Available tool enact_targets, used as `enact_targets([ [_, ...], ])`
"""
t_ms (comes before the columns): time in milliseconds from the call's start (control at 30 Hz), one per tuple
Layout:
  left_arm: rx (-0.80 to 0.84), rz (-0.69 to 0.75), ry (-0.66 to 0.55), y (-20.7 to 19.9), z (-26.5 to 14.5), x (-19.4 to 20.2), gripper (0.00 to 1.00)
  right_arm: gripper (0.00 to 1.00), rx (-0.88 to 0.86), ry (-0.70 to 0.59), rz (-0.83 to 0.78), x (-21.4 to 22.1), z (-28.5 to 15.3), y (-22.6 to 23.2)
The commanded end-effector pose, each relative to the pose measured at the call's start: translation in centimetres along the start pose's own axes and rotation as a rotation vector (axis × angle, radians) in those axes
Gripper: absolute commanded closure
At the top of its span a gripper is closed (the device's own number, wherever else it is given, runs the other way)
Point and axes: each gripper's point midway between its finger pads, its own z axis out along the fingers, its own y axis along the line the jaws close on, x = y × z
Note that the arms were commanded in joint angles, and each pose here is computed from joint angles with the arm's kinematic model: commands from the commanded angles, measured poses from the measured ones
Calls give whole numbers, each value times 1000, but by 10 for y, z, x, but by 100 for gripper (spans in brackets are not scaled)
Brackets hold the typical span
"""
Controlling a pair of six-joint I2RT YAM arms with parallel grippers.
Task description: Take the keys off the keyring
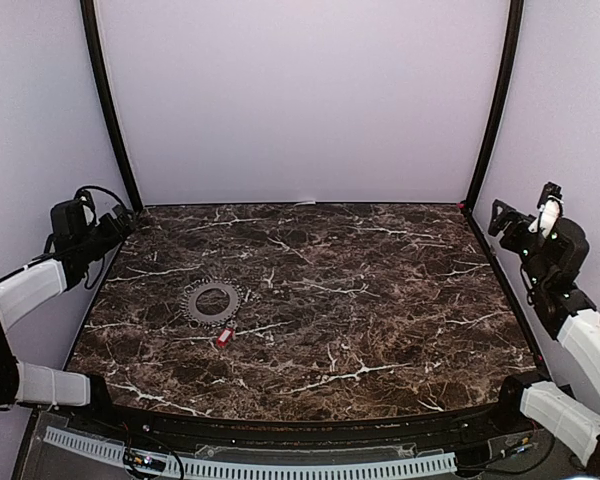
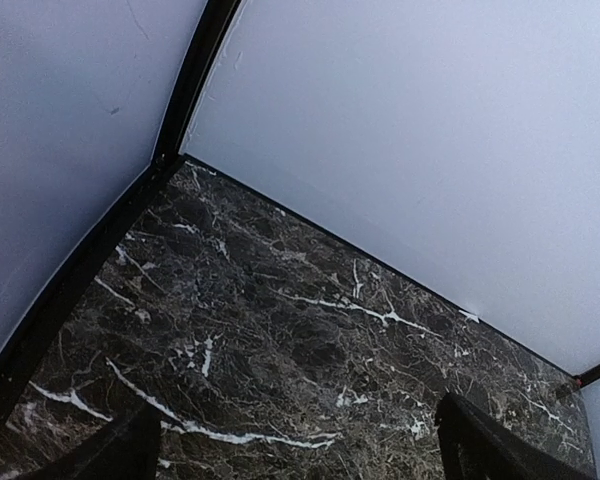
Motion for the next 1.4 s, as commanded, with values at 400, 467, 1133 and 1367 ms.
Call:
enact_targets([
  [400,215,225,493,-99,21,103,23,1,-186,260,120,45,4,34],
  [467,222,314,558,-124,24,132,23,4,-195,333,133,63,9,37],
  [1133,-2,714,823,-136,25,285,45,4,-245,524,145,140,0,52],
  [1367,-16,742,784,-137,34,291,49,4,-277,531,168,145,1,57],
])
